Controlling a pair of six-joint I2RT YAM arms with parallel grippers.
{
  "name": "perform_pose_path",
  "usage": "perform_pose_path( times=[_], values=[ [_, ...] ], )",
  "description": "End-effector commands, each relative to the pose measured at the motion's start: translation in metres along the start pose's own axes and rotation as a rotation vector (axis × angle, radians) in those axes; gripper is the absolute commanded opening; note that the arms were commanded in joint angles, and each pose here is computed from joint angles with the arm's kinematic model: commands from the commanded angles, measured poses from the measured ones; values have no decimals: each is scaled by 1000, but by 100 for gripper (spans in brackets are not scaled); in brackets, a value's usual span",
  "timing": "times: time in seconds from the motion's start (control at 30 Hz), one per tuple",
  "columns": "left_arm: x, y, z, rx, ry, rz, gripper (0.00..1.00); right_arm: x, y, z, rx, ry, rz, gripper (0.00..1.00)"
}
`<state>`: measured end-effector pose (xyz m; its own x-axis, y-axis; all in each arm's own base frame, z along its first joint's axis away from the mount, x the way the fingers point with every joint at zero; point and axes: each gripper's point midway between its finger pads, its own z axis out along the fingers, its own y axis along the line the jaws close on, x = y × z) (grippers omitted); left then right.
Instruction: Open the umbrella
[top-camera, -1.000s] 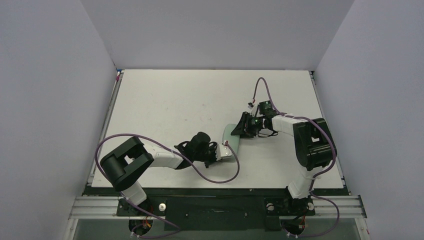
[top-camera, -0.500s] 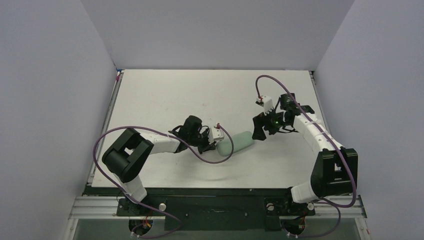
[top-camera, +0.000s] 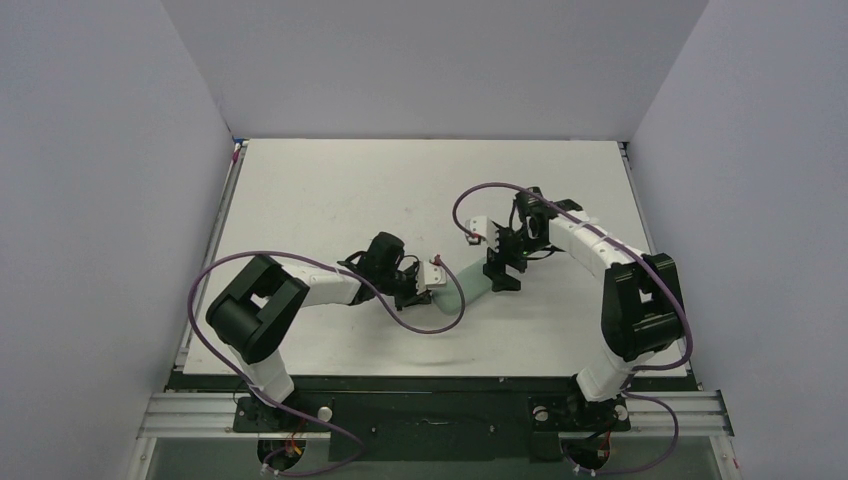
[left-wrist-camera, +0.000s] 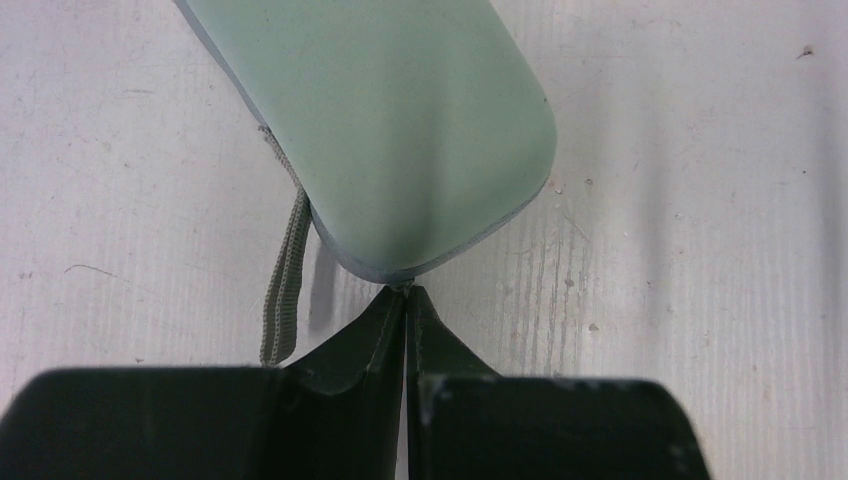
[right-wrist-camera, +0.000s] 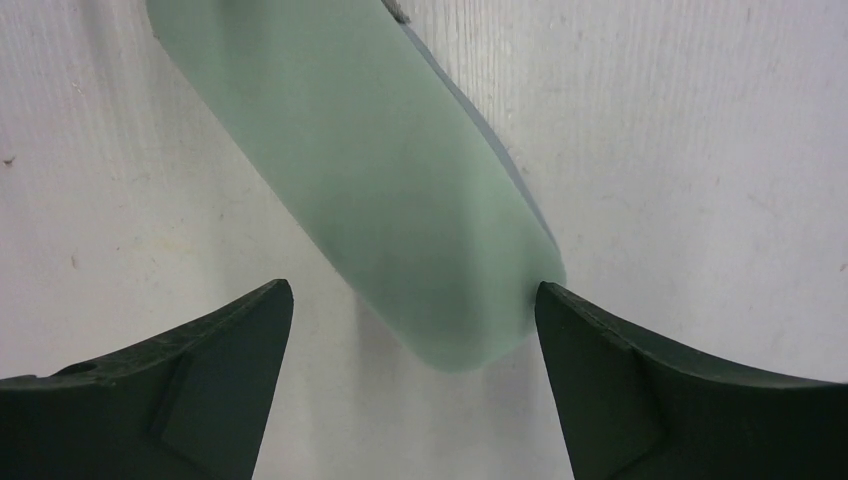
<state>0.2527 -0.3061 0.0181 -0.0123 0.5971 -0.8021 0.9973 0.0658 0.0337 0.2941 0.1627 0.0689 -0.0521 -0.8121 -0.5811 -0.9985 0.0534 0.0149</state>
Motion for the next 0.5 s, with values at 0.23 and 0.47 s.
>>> perform_pose_path(
  times=[0.23, 0.47],
  values=[
    [-6, 5, 4, 39, -23, 61, 0, -42, -27, 18, -30, 3, -242, 87],
    [-3, 4, -3, 33, -25, 69, 0, -38, -9, 19, -170, 85, -215, 82]
  ],
)
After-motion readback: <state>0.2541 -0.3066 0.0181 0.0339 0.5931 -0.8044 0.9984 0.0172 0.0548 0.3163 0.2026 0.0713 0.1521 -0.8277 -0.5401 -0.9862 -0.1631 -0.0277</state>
